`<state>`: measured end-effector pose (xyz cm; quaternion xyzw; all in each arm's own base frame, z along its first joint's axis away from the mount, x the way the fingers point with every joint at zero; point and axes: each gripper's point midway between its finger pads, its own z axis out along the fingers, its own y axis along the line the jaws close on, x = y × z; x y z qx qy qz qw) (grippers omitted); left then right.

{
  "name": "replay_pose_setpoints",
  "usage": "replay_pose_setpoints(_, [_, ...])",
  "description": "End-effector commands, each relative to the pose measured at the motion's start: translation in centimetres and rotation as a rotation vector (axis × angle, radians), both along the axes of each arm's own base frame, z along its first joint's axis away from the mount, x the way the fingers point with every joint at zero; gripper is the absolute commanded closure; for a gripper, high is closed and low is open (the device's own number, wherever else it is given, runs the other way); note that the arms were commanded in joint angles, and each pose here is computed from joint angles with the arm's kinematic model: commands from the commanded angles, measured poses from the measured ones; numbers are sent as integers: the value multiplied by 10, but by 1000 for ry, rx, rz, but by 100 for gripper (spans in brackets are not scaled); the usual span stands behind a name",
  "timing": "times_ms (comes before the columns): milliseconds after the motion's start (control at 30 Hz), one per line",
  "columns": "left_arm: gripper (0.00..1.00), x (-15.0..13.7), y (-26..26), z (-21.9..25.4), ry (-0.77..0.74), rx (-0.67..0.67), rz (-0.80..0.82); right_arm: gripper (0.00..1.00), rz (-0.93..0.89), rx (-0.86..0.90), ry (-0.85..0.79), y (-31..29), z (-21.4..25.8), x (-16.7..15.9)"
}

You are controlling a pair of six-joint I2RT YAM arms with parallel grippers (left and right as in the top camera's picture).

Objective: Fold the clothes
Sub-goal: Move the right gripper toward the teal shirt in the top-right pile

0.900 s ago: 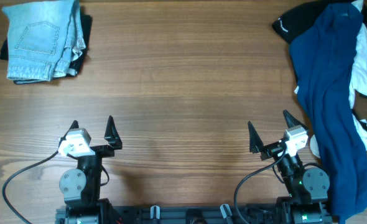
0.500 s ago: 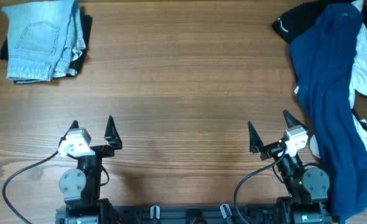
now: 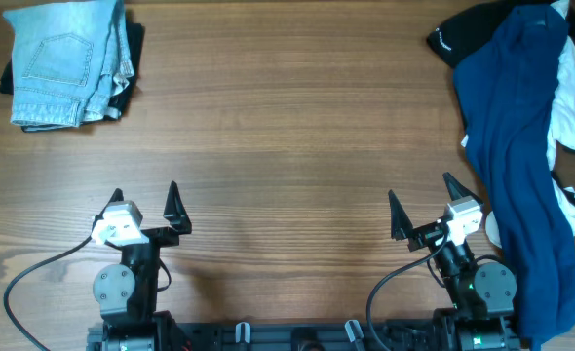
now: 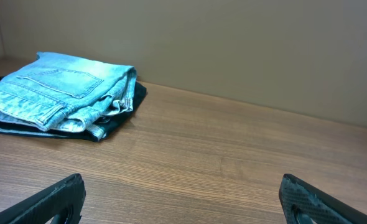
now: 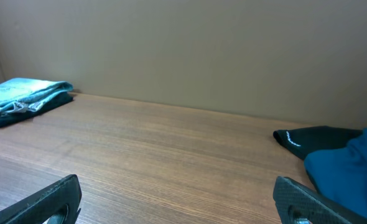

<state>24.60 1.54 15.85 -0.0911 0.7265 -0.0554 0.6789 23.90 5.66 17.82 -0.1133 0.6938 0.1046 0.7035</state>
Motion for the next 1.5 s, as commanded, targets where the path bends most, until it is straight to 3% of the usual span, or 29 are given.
replay_pose_setpoints(0, [0, 0, -2, -3, 8, -10, -11, 0, -18, 11, -1, -3, 1, 1])
replay_pose_setpoints(633, [0, 1, -3, 10, -46, -5, -17, 0, -11, 87, -12, -3, 9, 1])
replay_pose_setpoints(867, [0, 5, -8, 41, 15, -60, -45, 0, -17, -62, -67, -2, 69, 7])
replay_pose_setpoints(1033, [0, 43, -14, 85, 207, -94, -95, 0, 37, -43, 104, 8, 108, 56])
replay_pose_setpoints(1167, [0, 87, -9, 97, 464, -133, -85, 0, 42, -56, 382, 12, 134, 120])
replay_pose_setpoints(1300, [0, 119, -14, 69, 709, -145, -146, 0, 73, -126, 598, 16, 116, 184])
replay_pose_setpoints(1400, [0, 130, -13, 45, 781, -159, -142, 0, 82, -128, 606, 19, 94, 219])
replay_pose_setpoints(1467, [0, 135, -12, 36, 801, -163, -142, 0, -40, -138, 634, -4, 73, 239])
